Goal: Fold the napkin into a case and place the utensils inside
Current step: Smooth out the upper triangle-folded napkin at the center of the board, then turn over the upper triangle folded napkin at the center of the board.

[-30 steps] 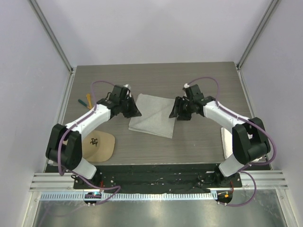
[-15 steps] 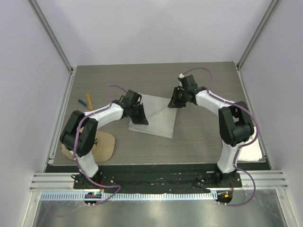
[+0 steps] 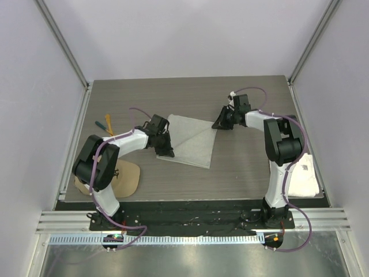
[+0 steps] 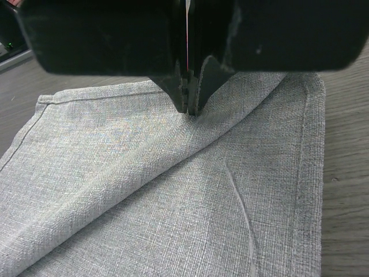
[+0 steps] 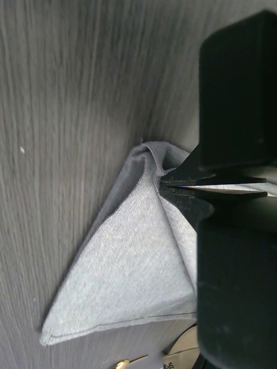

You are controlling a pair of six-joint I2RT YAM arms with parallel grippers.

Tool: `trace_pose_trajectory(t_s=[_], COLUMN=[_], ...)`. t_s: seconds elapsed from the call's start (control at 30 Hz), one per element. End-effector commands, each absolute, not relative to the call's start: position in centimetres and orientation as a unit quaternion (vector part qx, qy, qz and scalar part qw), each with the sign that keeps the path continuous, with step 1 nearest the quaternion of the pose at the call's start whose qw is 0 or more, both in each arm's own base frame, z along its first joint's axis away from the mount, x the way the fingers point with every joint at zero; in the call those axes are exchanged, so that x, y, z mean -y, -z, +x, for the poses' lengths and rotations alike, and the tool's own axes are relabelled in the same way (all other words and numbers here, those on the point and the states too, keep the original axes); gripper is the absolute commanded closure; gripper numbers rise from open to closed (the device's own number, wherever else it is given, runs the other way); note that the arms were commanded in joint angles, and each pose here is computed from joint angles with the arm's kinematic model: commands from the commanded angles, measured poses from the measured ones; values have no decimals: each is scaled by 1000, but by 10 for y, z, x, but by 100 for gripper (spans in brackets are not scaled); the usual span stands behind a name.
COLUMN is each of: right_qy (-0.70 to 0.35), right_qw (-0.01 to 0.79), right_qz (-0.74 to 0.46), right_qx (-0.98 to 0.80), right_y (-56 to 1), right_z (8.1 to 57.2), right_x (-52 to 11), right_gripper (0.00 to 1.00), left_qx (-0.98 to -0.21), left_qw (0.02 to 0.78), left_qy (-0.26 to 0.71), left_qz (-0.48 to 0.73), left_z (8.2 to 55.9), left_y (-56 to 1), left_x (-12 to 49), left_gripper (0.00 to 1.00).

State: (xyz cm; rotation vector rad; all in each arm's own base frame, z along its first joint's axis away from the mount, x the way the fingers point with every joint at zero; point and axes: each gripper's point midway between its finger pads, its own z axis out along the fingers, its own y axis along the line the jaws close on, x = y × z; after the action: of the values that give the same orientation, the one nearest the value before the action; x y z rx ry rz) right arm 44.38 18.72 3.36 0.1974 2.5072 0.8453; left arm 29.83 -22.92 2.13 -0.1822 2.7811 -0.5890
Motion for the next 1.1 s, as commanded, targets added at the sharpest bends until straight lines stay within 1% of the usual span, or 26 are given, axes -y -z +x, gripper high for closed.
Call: trace_pose_trajectory(t_s=[0.0,0.1,0.2,0.3,0.37,0.4,0.43,0.47,0.5,0.53,0.57,0.6,0.63,0.73,0.97,1.07], right_qy=[-331,-326,-313,-308,-306,-302,-298,-293,-287,-284,-279,-272,-260,-221,-218,-215], right_qw=[260,246,249,250,253,261,265,256,270,269,260,271,274,276,250,244], right_qz=[56,71,67,62,66,69,71,74,75,76,76,65,61,38,-18,-45], right_qx=[-906,-910,-914,-916,-915,-914,-914,-918,-916,-917,-921,-921,-924,-935,-943,-945], right_y=[-27,-10,-3,-15,-31,-40,-48,-50,-64,-68,-70,-80,-83,-89,-92,-85], right_z=[459,458,459,457,455,459,460,456,461,461,456,459,458,452,408,395], right_x=[-186,-178,-170,-168,-168,-167,-165,-164,-162,-162,-162,-164,-164,-167,-215,-234], right_gripper=[91,91,91,90,87,84,82,82,78,76,75,74,69,62,60,63], left_qx=[-968,-968,-968,-967,-964,-962,-958,-957,-955,-952,-952,-951,-948,-946,-941,-939], left_qw=[164,169,170,168,170,177,188,191,193,203,205,208,214,218,214,207], left_qy=[179,177,177,185,196,202,212,216,220,227,226,228,232,236,261,272], left_qz=[-63,-62,-59,-54,-50,-49,-47,-45,-43,-41,-40,-39,-38,-40,-41,-41], left_z=[299,301,302,304,305,307,312,313,313,319,318,319,321,320,318,319], left_y=[-16,-20,-21,-29,-41,-49,-62,-70,-76,-87,-93,-98,-105,-115,-123,-122], left_x=[216,215,215,219,223,225,229,230,231,234,233,234,235,235,243,249], left_gripper=[100,100,100,100,100,100,98,96,94,92,91,91,90,89,91,91])
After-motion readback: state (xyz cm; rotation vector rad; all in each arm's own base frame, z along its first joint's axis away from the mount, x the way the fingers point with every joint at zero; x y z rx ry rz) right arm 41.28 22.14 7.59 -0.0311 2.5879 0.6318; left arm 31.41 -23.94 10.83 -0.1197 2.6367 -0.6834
